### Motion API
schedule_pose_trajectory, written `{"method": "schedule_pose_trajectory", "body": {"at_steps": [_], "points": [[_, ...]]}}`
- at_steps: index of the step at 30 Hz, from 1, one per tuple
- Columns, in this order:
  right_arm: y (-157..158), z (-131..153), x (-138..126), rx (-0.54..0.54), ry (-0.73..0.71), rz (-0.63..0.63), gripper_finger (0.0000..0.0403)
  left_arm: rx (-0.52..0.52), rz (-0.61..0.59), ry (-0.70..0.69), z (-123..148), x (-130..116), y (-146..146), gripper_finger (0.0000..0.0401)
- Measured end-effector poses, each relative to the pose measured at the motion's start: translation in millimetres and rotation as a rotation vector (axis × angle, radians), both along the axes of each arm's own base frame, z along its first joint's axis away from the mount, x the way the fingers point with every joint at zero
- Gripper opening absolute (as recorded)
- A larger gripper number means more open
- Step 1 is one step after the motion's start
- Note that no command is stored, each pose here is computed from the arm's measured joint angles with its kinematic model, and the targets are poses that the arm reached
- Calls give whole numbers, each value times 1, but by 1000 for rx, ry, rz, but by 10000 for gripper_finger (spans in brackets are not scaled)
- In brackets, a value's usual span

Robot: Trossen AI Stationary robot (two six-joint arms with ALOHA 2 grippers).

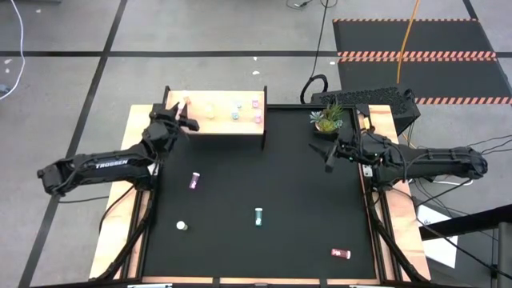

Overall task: Pick and place medicine bottles onto shelf by color
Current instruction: Put the left orange pill bottle on the shelf aligned with the other orange pill bottle

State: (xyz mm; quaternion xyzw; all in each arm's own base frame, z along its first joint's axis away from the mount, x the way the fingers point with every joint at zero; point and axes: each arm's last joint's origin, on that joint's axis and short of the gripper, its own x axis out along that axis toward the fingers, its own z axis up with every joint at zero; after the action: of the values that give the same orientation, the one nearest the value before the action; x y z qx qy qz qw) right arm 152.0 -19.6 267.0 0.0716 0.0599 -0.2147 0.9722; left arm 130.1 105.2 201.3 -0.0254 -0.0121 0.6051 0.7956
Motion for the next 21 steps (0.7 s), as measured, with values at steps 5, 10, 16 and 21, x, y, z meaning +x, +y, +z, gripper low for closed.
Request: {"method": "schedule_pose_trajectory", "body": {"at_steps": [5,10,16,21], "points": [[-3,0,0,0,0,-18,226,0,-15,-24,-1,1,3,139],[-3,0,0,-1,0,-19,226,-11,-14,-13,-3,3,4,140],[-3,0,0,-1,0,-19,226,-17,-30,-20,-4,4,4,141],[-3,0,0,0,-1,-14,226,-20,-42,-20,-4,4,4,157]]}}
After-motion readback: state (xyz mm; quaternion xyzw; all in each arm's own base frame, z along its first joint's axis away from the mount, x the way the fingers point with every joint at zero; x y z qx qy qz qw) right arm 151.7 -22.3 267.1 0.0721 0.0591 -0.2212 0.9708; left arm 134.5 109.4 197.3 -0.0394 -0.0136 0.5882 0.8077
